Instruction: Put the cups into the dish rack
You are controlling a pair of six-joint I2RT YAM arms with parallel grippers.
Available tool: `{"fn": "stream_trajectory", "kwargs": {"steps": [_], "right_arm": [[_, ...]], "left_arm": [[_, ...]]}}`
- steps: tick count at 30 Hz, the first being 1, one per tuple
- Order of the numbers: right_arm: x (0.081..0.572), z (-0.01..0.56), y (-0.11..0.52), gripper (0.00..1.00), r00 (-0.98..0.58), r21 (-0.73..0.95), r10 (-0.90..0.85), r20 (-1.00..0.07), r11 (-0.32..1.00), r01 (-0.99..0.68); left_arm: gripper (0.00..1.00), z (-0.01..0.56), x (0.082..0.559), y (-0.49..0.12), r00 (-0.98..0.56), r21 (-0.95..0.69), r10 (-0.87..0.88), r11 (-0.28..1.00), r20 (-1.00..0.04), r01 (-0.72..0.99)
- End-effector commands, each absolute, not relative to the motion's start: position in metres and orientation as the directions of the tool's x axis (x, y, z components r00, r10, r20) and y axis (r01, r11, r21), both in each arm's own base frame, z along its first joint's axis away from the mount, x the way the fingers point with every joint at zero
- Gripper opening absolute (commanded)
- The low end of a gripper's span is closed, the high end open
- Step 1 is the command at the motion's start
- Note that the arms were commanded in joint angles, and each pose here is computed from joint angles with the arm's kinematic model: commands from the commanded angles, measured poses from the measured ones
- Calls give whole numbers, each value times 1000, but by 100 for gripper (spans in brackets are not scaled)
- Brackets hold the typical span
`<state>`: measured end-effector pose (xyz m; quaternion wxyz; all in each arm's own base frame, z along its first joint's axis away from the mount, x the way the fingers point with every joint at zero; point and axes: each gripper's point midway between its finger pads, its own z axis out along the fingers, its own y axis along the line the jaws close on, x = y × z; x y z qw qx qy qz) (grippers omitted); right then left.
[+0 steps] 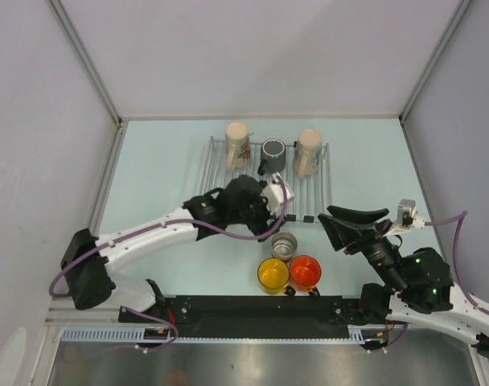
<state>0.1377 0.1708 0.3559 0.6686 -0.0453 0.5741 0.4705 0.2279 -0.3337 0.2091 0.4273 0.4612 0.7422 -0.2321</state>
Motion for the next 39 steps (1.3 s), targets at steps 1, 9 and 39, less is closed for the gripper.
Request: {"fn": "stream_trajectory", "kwargs": {"steps": [1, 9, 39], "right_arm": [[142, 369, 134, 55, -61, 565, 685, -726, 544, -620], [150, 373, 97, 55, -22, 646, 747, -664, 559, -520], [156, 369, 84, 53, -1, 663, 745, -667, 592, -458]], "left_arm": [[80, 144, 185, -345, -167, 48, 648, 300, -743, 953], [77, 115, 155, -368, -129, 27, 694, 209, -709, 978], [76, 123, 116, -444, 49, 89, 674, 26, -737, 996]]}}
